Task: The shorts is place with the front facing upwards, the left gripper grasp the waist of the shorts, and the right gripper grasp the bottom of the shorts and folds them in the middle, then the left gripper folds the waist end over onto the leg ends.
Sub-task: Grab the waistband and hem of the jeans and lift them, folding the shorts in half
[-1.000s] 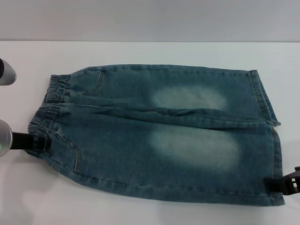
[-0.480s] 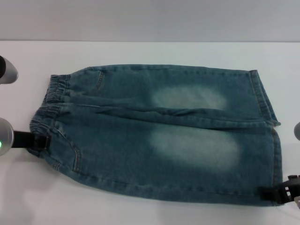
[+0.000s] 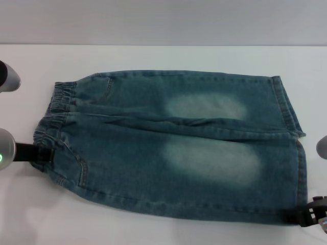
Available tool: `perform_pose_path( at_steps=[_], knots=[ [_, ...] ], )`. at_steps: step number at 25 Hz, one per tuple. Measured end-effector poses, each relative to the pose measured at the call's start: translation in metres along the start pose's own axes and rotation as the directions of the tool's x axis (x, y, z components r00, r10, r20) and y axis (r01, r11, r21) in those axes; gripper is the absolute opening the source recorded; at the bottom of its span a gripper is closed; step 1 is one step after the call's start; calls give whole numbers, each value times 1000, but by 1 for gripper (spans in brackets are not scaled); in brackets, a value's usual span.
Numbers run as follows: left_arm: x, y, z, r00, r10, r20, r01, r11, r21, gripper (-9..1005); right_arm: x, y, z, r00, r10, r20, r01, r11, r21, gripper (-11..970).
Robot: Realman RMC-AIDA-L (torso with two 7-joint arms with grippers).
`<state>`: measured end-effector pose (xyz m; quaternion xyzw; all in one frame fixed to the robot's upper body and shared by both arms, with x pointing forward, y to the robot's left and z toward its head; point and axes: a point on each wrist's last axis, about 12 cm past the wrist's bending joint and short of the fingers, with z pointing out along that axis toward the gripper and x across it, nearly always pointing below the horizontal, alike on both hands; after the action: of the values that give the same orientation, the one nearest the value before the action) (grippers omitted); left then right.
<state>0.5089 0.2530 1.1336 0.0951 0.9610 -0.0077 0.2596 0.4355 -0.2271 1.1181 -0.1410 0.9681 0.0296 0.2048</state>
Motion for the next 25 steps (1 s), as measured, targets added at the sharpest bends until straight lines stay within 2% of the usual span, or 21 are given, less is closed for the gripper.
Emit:
perform_pose_path(
  at_steps=[11,16,19,24,25],
  knots=[
    [0,-1,0,1000,3,1,-3,1000,2,140,-8,1,-1,1000,-19,16,19,1000,1,778],
    [0,-1,0,1000,4,1,-4,1000,2,138,-8,1,4,1000,-25,-2,25,1000,1,612],
    [1,-1,1,1000,5,-1,-5,1000,2,137,-8,0,5,1000,-24,-6,24,1000,2,371],
    [1,-1,2,1000,7,-6,-7,1000,2,137,-8,2,4,999,-34,0,34,999,-2,131],
    [1,-1,2,1000,7,-6,-7,1000,2,137,-8,2,4,999,-40,2,40,999,-3,119]
  ],
)
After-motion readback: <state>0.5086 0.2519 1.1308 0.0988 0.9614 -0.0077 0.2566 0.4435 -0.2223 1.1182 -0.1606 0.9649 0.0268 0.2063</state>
